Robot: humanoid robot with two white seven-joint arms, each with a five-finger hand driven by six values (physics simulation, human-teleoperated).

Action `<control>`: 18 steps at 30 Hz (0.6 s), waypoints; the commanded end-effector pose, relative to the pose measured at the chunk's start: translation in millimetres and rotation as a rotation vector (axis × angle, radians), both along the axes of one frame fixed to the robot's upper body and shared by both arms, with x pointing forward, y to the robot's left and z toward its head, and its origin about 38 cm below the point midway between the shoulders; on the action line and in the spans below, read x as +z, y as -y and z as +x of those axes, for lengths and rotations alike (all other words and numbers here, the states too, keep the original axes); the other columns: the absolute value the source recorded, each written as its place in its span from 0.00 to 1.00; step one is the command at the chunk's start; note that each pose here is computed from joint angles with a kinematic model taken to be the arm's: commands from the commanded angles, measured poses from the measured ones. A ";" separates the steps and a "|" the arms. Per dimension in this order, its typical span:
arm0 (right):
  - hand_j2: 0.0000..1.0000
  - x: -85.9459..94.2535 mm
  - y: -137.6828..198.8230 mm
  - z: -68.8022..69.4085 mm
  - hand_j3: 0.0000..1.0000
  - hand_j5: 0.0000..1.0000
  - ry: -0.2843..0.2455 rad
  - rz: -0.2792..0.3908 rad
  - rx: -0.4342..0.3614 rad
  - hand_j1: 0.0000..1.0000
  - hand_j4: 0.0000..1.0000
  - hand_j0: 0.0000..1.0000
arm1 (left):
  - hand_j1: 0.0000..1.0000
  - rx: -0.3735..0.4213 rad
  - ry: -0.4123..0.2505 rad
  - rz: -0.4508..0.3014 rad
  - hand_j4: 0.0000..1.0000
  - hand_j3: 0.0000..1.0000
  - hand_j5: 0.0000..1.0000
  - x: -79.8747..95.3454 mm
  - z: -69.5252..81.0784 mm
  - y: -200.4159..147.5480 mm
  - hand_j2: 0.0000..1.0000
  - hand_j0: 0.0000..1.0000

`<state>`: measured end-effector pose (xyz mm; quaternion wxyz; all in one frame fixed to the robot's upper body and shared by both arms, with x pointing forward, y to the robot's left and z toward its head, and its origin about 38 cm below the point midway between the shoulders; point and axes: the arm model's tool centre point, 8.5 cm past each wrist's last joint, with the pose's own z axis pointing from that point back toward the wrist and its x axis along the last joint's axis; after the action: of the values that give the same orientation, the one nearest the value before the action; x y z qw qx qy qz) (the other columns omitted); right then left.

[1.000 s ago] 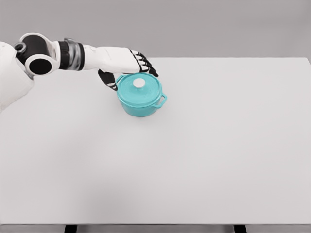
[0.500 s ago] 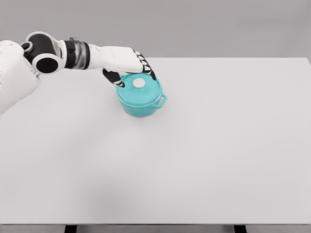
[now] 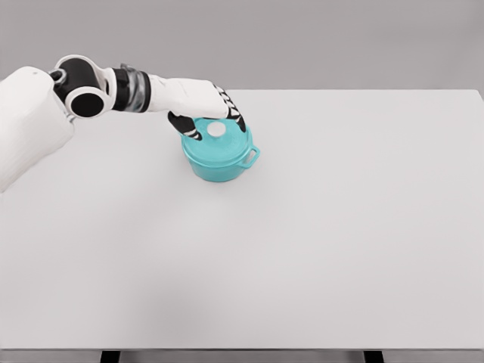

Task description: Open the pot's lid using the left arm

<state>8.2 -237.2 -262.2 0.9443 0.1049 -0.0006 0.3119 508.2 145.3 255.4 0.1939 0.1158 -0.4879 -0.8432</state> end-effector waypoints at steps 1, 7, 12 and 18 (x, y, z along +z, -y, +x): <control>1.00 0.0 0.1 0.0 1.00 1.00 0.000 0.000 0.000 1.00 1.00 1.00 | 0.78 0.000 -0.005 -0.004 0.78 0.78 0.78 -0.9 0.9 3.3 0.78 0.78; 1.00 0.0 0.1 0.0 1.00 1.00 0.000 0.000 0.000 1.00 1.00 1.00 | 0.78 0.049 -0.015 0.045 0.78 0.78 0.78 -17.3 14.8 3.4 0.78 0.78; 1.00 0.0 0.1 0.0 1.00 1.00 0.000 0.000 0.000 1.00 1.00 1.00 | 0.78 0.048 -0.012 0.048 0.78 0.78 0.78 -17.5 14.8 4.1 0.78 0.78; 1.00 0.0 0.1 0.0 1.00 1.00 0.000 0.000 0.000 1.00 1.00 1.00 | 0.77 0.046 -0.012 0.048 0.77 0.77 0.77 -17.5 14.6 4.9 0.77 0.77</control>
<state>8.2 -237.2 -262.2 0.9443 0.1049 -0.0006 0.3119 522.5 140.4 237.3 0.2117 0.1267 -0.4619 -0.8519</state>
